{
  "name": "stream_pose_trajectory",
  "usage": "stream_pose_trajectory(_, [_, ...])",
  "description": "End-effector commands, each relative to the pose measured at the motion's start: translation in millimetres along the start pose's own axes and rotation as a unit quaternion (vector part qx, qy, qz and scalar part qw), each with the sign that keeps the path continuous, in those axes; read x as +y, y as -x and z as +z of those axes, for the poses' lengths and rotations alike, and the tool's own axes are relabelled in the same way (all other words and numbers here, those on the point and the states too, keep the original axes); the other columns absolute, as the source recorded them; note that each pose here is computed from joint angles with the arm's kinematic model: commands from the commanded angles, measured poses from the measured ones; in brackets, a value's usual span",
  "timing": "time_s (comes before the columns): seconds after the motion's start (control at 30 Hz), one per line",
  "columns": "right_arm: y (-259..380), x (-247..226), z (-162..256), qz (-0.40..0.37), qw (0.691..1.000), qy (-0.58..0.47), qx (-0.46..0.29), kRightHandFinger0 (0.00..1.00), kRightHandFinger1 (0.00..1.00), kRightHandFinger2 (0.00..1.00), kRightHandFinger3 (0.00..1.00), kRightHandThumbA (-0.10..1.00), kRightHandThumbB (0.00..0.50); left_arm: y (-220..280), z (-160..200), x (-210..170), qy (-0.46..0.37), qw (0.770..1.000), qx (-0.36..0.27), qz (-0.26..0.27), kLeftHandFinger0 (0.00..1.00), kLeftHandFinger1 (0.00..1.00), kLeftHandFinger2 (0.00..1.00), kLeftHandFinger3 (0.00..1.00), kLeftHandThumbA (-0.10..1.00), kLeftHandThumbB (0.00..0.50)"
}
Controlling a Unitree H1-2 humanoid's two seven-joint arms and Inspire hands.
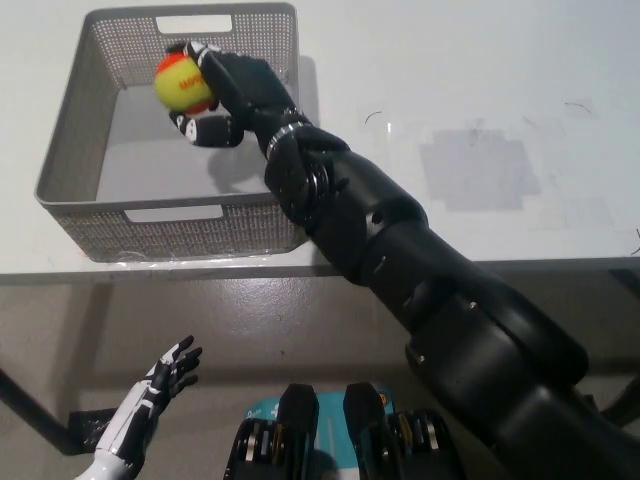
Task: Use the right hand to pick up a tennis ball and put it into a container on the left side
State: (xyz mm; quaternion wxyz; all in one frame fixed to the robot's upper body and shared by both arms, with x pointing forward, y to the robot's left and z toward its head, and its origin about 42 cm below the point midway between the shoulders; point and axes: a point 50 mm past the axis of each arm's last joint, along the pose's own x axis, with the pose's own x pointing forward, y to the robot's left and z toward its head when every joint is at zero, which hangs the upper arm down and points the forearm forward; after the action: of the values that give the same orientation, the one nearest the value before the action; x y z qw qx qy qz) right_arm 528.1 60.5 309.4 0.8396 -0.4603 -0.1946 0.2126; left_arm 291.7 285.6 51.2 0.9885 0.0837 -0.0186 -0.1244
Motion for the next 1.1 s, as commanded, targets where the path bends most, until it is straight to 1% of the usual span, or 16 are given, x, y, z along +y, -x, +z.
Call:
stream_pose_trajectory(0.0, [-11,-17,21,0.029,0.999,0.04,-0.005,0.1,0.46,0.71,0.65,-0.1,0.204,-7,11,8,-0.011,1.0,-0.025,-0.006,1.0,1.0,1.0,1.0,1.0,0.338])
stream_pose_trajectory(0.03, [-11,-18,20,0.04,0.998,0.049,0.001,0.2,0.53,0.72,0.67,-0.03,0.235,-7,12,8,-0.009,1.0,-0.024,-0.007,1.0,1.0,1.0,1.0,1.0,0.344])
stream_pose_trajectory(0.07, [-12,-20,19,0.057,0.997,0.051,0.006,0.44,0.69,0.81,0.79,0.17,0.293,-7,11,8,-0.007,1.0,-0.026,-0.008,1.0,1.0,1.0,1.0,1.0,0.343])
stream_pose_trajectory(0.1, [-12,-20,18,0.073,0.996,0.05,0.011,0.71,0.88,0.95,0.92,0.31,0.337,-7,11,8,-0.008,1.0,-0.026,-0.007,1.0,1.0,1.0,1.0,1.0,0.342])
stream_pose_trajectory(0.13, [-12,-21,17,0.092,0.994,0.052,0.017,0.89,1.0,1.0,1.0,0.42,0.364,-7,11,8,-0.011,1.0,-0.027,-0.008,1.0,1.0,1.0,1.0,1.0,0.342])
stream_pose_trajectory(0.17, [-13,-22,16,0.107,0.993,0.052,0.022,1.0,1.0,1.0,1.0,0.49,0.399,-6,11,7,-0.011,1.0,-0.027,-0.009,1.0,1.0,1.0,1.0,1.0,0.342])
stream_pose_trajectory(0.2, [-13,-23,15,0.116,0.992,0.051,0.027,1.0,1.0,1.0,1.0,0.55,0.436,-7,11,7,-0.011,1.0,-0.027,-0.008,1.0,1.0,1.0,1.0,1.0,0.342])
stream_pose_trajectory(0.23, [-13,-24,15,0.118,0.991,0.056,0.029,1.0,1.0,1.0,1.0,0.61,0.452,-6,11,7,-0.013,1.0,-0.026,-0.008,1.0,1.0,1.0,1.0,1.0,0.34])
stream_pose_trajectory(0.33, [-13,-27,13,0.12,0.99,0.064,0.032,1.0,1.0,1.0,1.0,0.75,0.499,-7,12,7,-0.016,0.999,-0.026,-0.008,1.0,1.0,1.0,1.0,1.0,0.333])
stream_pose_trajectory(0.43, [-15,-33,13,0.112,0.992,0.053,0.037,1.0,1.0,1.0,1.0,0.91,0.5,-7,11,8,-0.02,0.999,-0.029,-0.009,1.0,1.0,1.0,1.0,1.0,0.346])
stream_pose_trajectory(0.53, [-16,-43,13,0.098,0.993,0.053,0.031,1.0,1.0,1.0,1.0,1.0,0.5,-7,11,7,-0.019,0.999,-0.025,-0.007,1.0,1.0,1.0,1.0,1.0,0.359])
stream_pose_trajectory(0.7, [-19,-64,12,0.07,0.997,0.04,0.02,1.0,1.0,1.0,1.0,1.0,0.5,-6,12,7,-0.019,1.0,-0.022,-0.007,1.0,1.0,1.0,1.0,1.0,0.362])
stream_pose_trajectory(0.8, [-21,-82,13,0.046,0.999,0.024,0.01,1.0,1.0,1.0,1.0,1.0,0.5,-6,12,7,-0.023,0.999,-0.027,-0.009,1.0,1.0,1.0,1.0,1.0,0.346])
stream_pose_trajectory(0.87, [-22,-110,15,0.008,1.0,-0.003,-0.011,1.0,1.0,1.0,1.0,1.0,0.5,-6,11,7,-0.023,0.999,-0.027,-0.01,1.0,1.0,1.0,1.0,1.0,0.357])
stream_pose_trajectory(0.97, [-23,-142,20,-0.027,0.998,-0.039,-0.033,1.0,1.0,1.0,1.0,1.0,0.5,-9,12,9,-0.027,0.999,-0.031,-0.012,1.0,1.0,1.0,1.0,1.0,0.351])
stream_pose_trajectory(1.07, [-18,-185,26,-0.073,0.991,-0.078,-0.075,1.0,1.0,1.0,1.0,1.0,0.458,-10,11,10,-0.026,0.999,-0.035,-0.014,1.0,1.0,1.0,1.0,1.0,0.338])
